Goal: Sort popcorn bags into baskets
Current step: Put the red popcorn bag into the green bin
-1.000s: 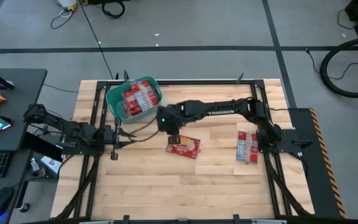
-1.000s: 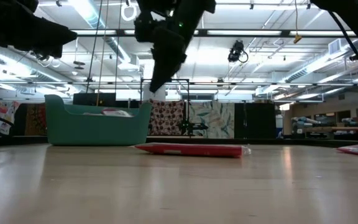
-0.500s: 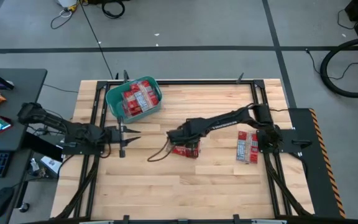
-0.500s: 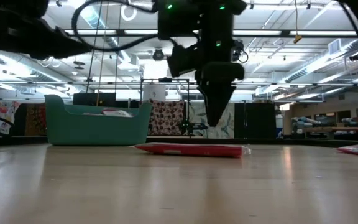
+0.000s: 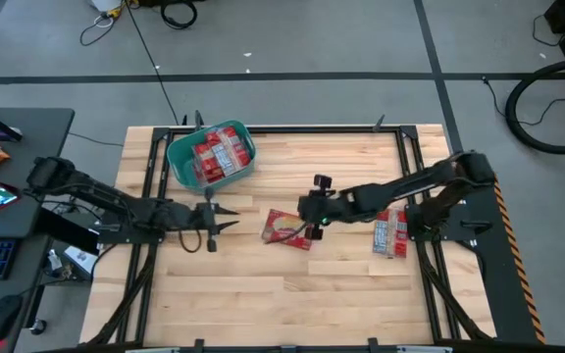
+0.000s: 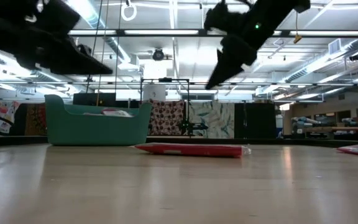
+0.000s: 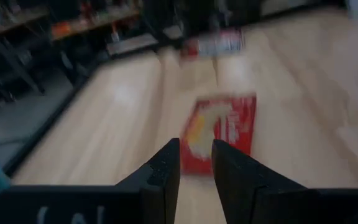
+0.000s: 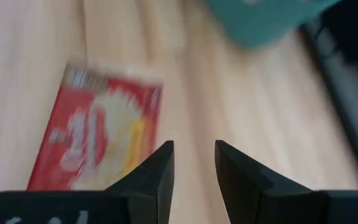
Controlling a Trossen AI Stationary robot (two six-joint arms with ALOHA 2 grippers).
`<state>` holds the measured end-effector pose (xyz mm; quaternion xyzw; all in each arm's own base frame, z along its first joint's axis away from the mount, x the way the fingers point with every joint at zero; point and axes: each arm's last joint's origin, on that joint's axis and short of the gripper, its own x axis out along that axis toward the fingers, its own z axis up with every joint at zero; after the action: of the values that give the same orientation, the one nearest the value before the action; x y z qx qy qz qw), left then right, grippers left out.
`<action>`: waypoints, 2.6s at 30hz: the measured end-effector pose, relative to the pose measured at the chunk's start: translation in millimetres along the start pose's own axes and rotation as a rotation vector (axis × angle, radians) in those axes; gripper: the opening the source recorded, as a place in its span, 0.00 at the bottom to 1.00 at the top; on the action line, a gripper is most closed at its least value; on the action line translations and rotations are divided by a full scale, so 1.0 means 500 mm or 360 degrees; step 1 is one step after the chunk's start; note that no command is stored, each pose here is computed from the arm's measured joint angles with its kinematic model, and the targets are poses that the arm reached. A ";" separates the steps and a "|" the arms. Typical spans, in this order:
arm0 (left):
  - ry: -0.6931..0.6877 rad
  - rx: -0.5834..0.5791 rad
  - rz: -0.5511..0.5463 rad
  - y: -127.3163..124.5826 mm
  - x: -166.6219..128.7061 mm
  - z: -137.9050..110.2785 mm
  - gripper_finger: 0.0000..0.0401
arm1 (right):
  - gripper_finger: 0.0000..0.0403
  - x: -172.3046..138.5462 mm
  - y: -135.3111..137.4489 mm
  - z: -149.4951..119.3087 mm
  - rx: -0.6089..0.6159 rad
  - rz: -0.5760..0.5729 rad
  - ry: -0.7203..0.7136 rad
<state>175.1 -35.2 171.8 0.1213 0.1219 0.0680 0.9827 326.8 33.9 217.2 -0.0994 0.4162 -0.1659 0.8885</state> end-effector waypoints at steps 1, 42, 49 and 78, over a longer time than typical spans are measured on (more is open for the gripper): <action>0.0068 0.0011 -0.0013 -0.005 0.010 -0.001 0.24 | 0.30 -0.008 -0.008 0.000 0.0000 -0.0019 -0.0084; 0.0679 0.0274 -0.0197 -0.147 0.177 0.039 0.55 | 0.30 -0.057 0.035 -0.008 -0.0055 -0.0298 -0.0590; 0.0652 0.0468 -0.0194 -0.162 0.205 0.012 0.55 | 0.30 -0.056 0.036 -0.010 -0.0060 -0.0290 -0.0577; 0.0823 0.0612 -0.0107 -0.127 0.260 -0.061 0.04 | 0.30 -0.056 0.037 -0.009 -0.0062 -0.0275 -0.0581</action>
<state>298.6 -68.1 98.0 0.2793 0.3820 0.0396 0.8800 310.4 61.3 228.3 -0.1802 0.2413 -0.2128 0.9295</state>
